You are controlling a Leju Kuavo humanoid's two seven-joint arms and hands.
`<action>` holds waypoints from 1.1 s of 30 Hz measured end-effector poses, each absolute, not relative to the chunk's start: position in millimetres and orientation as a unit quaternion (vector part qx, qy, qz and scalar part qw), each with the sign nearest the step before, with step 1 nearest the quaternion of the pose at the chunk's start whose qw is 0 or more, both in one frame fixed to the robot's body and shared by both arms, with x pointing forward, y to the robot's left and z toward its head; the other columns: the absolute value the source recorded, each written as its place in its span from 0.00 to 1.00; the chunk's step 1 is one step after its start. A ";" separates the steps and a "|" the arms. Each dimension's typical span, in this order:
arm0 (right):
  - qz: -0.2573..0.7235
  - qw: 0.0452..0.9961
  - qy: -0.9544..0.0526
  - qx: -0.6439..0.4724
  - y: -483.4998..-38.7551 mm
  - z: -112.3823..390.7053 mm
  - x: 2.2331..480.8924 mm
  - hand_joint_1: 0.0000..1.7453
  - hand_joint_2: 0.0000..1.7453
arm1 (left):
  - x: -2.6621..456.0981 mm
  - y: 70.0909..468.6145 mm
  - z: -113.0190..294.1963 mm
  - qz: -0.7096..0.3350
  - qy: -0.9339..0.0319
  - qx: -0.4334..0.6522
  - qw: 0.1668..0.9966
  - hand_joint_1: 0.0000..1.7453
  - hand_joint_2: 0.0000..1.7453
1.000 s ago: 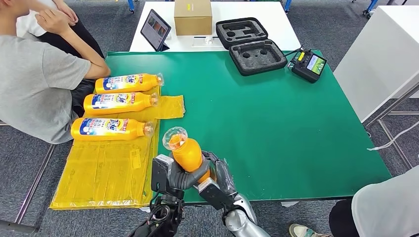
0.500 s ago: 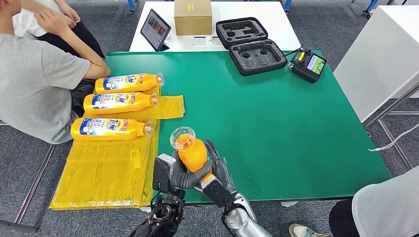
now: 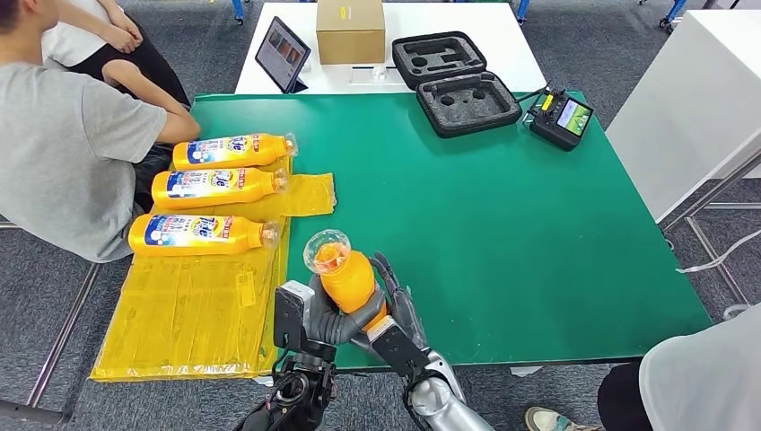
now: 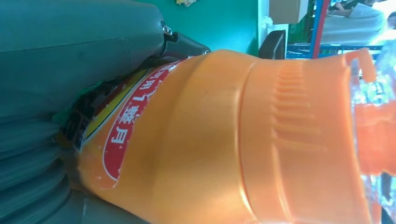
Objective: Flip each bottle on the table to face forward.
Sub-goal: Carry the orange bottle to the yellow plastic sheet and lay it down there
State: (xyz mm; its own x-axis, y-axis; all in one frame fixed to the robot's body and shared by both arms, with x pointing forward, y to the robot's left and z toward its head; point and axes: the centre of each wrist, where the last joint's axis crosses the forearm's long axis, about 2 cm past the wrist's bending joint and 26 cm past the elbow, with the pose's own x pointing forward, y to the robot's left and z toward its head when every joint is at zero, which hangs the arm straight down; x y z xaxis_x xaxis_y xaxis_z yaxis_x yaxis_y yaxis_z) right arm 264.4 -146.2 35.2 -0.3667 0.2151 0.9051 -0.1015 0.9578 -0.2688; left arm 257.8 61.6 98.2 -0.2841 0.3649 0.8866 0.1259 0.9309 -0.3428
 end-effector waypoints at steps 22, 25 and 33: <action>0.141 0.555 -0.820 -0.009 -137.3 34.4 239.7 0.00 1.00 | 274.5 145.3 133.2 0.120 -0.881 0.070 0.452 1.00 1.00; 0.141 0.556 -0.819 -0.009 -137.3 33.6 238.0 0.00 1.00 | 273.5 151.3 133.0 0.122 -0.882 0.078 0.449 1.00 1.00; 0.135 0.560 -0.817 -0.007 -137.2 32.4 235.4 0.00 1.00 | 269.2 174.6 134.8 -0.011 -0.909 0.218 0.355 1.00 1.00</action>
